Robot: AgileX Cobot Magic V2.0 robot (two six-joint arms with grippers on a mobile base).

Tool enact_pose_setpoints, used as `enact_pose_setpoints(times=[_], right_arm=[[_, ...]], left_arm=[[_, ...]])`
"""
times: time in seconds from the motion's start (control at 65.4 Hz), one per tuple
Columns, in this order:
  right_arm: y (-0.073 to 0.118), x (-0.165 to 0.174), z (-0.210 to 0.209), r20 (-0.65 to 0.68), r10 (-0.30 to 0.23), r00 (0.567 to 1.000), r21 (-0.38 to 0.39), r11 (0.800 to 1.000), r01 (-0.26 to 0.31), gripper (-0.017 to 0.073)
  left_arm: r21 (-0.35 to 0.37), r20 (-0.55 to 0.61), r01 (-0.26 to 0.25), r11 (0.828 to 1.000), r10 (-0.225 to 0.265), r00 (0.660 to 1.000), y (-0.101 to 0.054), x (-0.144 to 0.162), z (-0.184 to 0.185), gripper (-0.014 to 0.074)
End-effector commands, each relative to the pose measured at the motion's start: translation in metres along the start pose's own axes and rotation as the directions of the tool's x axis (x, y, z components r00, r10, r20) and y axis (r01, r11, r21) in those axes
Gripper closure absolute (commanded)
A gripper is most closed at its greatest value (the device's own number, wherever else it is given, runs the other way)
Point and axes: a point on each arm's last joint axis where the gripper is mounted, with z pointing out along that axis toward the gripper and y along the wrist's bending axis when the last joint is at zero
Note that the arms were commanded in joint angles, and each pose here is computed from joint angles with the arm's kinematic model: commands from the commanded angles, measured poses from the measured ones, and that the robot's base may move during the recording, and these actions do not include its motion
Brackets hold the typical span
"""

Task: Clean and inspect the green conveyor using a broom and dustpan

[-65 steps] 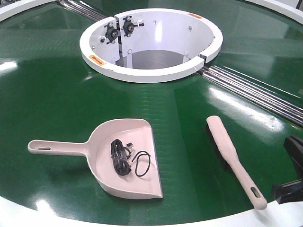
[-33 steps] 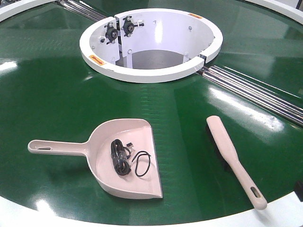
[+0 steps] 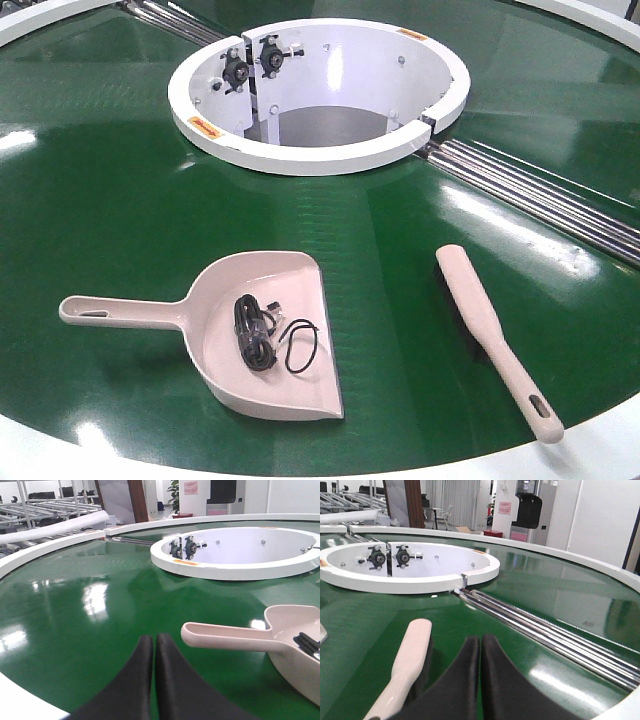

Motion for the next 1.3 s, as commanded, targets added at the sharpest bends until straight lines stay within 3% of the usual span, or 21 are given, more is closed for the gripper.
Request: enact_pose_setpoints(times=[0.0, 1.283], right_arm=[[-0.0003, 0.0007, -0.0003, 0.044, -0.008, 0.999, 0.010, 1.000, 0.007, 0.0563], [-0.0002, 0.0009, -0.0003, 0.042, -0.007, 0.999, 0.010, 1.000, 0.007, 0.0563]], left_arm=[[-0.008, 0.060, 0.019, 1.000, -0.019, 0.998, 0.0004, -0.0012, 0.0005, 0.0600], [-0.008, 0.060, 0.019, 1.000, -0.019, 0.998, 0.0004, -0.0012, 0.0005, 0.0600]])
